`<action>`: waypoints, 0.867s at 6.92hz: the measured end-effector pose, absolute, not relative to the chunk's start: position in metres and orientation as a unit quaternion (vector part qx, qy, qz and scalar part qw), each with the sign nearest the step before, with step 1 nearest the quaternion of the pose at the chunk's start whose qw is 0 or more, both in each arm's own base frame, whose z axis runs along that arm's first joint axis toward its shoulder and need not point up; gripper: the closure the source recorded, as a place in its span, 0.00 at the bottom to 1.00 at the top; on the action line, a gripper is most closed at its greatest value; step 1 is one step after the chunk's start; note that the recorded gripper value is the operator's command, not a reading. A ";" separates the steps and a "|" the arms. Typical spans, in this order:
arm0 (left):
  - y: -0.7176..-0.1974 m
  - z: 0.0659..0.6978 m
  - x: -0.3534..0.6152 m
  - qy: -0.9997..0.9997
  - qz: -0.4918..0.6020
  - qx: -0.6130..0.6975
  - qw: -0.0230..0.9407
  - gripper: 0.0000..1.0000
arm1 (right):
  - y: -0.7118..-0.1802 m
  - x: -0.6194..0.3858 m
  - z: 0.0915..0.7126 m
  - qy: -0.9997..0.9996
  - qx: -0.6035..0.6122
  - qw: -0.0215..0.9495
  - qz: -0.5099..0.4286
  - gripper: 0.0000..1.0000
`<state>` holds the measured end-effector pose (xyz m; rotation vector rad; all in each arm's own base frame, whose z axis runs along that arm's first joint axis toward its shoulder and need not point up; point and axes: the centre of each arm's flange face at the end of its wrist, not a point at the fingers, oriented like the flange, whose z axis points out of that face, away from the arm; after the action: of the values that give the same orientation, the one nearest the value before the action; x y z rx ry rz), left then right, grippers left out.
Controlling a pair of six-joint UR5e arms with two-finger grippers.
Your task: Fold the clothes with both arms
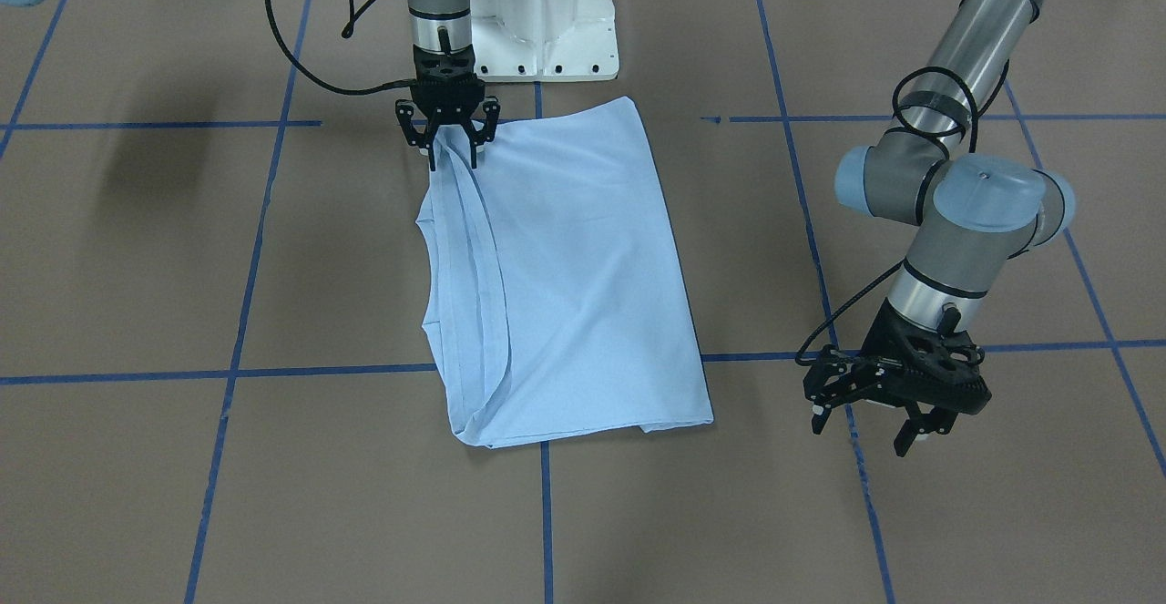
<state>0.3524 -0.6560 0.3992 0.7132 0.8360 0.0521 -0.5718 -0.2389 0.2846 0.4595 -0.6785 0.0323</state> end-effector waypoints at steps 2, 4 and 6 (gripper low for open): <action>-0.656 0.401 0.352 0.397 0.024 0.338 0.853 0.00 | -0.237 -0.575 0.283 -0.336 0.222 0.915 0.015 0.78; -0.656 0.401 0.353 0.396 0.025 0.338 0.853 0.00 | -0.237 -0.575 0.281 -0.341 0.222 0.913 0.016 1.00; -0.656 0.401 0.354 0.397 0.026 0.337 0.853 0.00 | -0.237 -0.574 0.280 -0.344 0.223 0.912 0.018 1.00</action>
<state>0.3542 -0.6555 0.4013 0.7088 0.8349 0.0541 -0.5745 -0.2372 0.2797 0.4586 -0.7100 0.0369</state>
